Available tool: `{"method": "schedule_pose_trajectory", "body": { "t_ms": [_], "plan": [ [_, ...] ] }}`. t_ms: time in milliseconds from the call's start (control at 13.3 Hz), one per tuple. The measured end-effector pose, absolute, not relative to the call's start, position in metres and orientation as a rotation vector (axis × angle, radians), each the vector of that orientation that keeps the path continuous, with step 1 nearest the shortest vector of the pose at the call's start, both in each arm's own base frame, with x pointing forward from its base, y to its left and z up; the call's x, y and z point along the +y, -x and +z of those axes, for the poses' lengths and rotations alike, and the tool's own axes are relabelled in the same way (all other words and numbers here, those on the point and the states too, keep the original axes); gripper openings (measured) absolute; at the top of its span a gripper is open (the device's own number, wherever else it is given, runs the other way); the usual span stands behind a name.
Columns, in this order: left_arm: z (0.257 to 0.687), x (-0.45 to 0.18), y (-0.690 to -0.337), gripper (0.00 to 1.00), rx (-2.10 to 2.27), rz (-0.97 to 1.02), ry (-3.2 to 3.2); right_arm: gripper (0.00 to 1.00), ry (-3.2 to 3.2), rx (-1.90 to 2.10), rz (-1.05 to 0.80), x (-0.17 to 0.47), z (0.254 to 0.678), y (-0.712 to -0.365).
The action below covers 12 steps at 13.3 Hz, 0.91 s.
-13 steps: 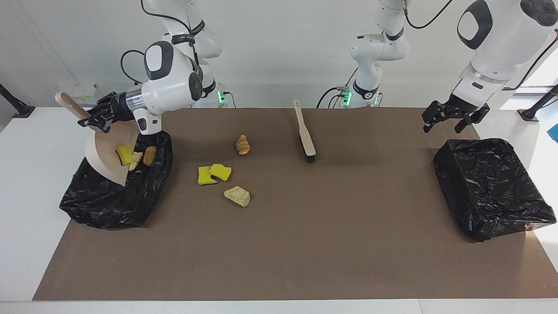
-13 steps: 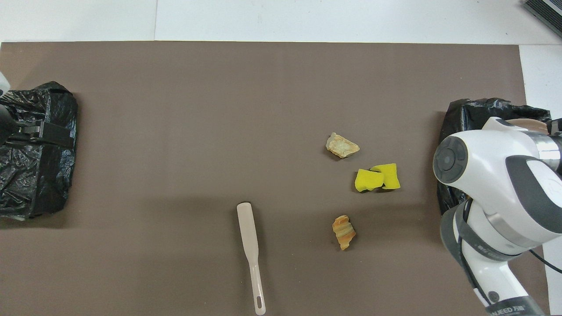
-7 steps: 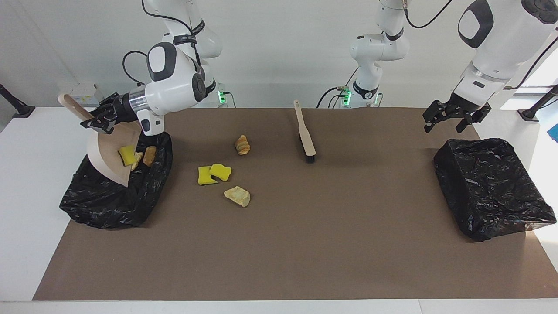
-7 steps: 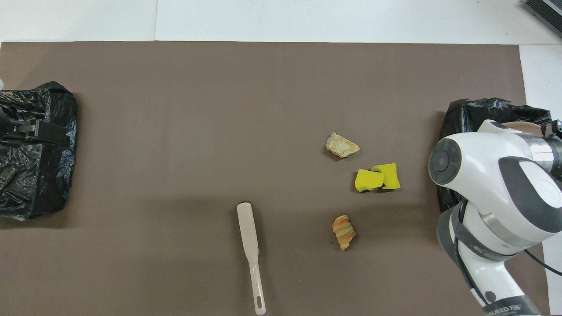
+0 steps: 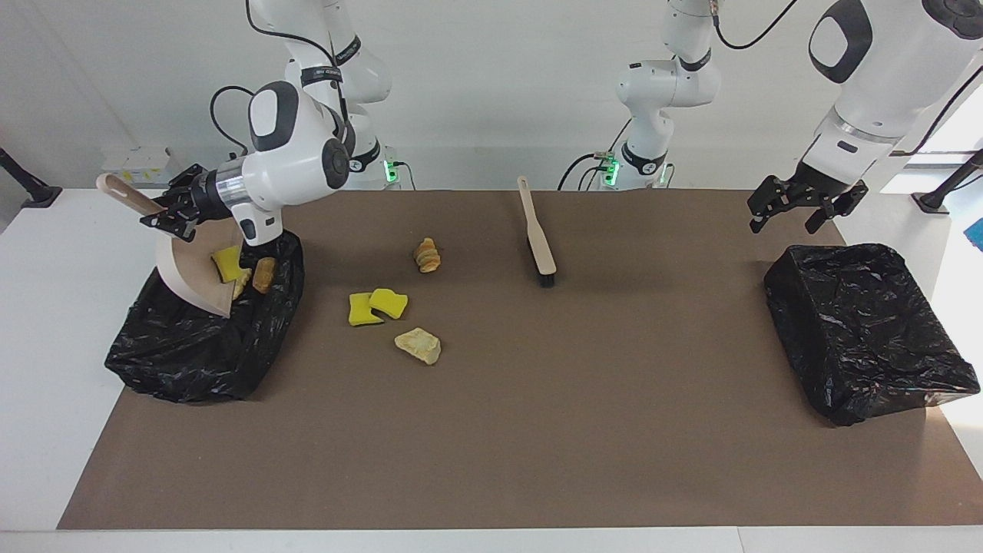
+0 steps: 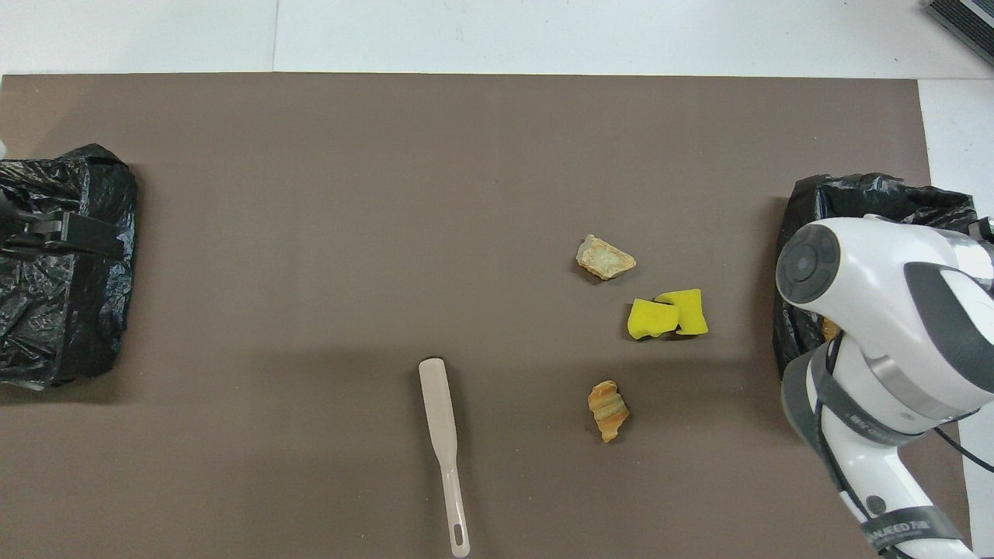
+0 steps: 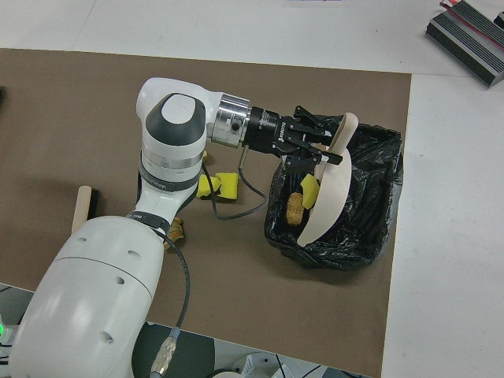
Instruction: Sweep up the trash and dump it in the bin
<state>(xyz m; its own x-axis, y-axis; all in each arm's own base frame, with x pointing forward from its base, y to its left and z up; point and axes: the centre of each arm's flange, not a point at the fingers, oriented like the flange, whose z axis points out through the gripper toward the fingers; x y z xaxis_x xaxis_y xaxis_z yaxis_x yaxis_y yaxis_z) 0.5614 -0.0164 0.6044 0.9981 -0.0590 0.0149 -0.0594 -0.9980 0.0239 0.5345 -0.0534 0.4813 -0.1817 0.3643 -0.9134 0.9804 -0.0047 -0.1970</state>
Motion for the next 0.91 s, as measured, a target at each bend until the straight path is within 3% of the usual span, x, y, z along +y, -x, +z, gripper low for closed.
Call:
{"method": "schedule_pose_trajectory", "body": {
  "t_ms": [377, 905],
  "plan": [
    [0.604, -0.016, -0.561, 1.0, -0.092, 0.023, -3.116, 0.32, -1.552, 1.49, -1.181, -0.056, 0.498, -0.548],
    [0.605, -0.016, -0.562, 1.0, -0.092, 0.023, -3.116, 0.32, -1.644, 1.451, -1.156, -0.077, 0.488, -0.549]
  ]
}}
